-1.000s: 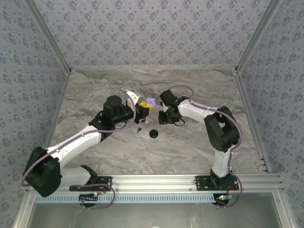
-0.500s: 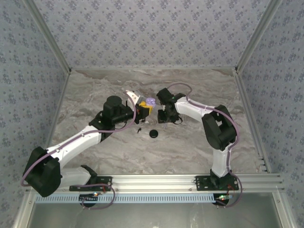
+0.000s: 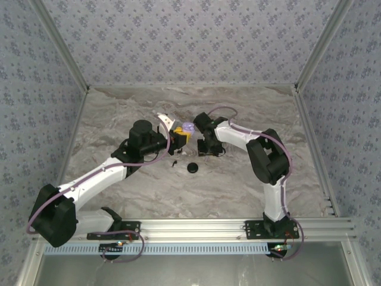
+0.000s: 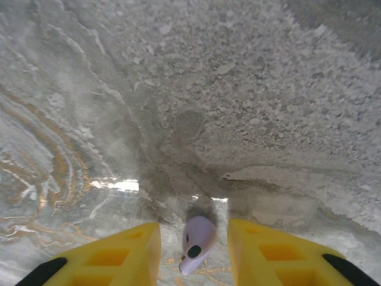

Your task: Insert wireless bluetooth earbuds into charging case

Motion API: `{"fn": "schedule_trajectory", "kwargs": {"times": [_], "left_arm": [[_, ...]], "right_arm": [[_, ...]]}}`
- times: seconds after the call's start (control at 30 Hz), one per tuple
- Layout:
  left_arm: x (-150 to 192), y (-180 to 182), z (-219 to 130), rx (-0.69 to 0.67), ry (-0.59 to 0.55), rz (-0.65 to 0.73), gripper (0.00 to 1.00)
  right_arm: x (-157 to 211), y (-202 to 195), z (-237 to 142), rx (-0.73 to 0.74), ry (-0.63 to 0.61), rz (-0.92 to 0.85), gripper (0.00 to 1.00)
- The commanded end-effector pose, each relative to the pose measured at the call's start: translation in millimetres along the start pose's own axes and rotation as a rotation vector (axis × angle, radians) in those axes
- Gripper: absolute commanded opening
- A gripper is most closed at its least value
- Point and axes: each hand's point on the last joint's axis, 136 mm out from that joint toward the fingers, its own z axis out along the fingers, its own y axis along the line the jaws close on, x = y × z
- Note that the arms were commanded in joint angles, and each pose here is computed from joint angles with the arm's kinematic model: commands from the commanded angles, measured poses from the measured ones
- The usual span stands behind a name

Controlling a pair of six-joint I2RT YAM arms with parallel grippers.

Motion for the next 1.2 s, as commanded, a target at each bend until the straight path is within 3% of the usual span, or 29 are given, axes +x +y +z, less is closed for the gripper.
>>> {"fn": "schedule_trajectory", "kwargs": {"times": [0.0, 0.33, 0.73, 0.97, 1.17], "left_arm": [[-14, -2, -7, -0.003, -0.052, 0.028, 0.21], [-14, -2, -7, -0.002, -0.051, 0.027, 0.21], [-14, -2, -10, -0.007, -0.054, 0.028, 0.21], [-14, -2, -11, -0.009, -0.058, 0.026, 0.21], [-14, -2, -11, -0.009, -0.053, 0.026, 0.21]], "right_arm": [[2, -2, 2, 0.035, 0.019, 0.015, 0.34], [0, -11, 1, 0.078, 0.018, -0.028, 0.18], [-3, -47, -12, 0.137, 0.055, -0.334, 0.18], [4, -46, 1, 0.113, 0.107, -0.387, 0.20], [0, -42, -3, 0.096, 0.084, -0.304, 0.35]]}}
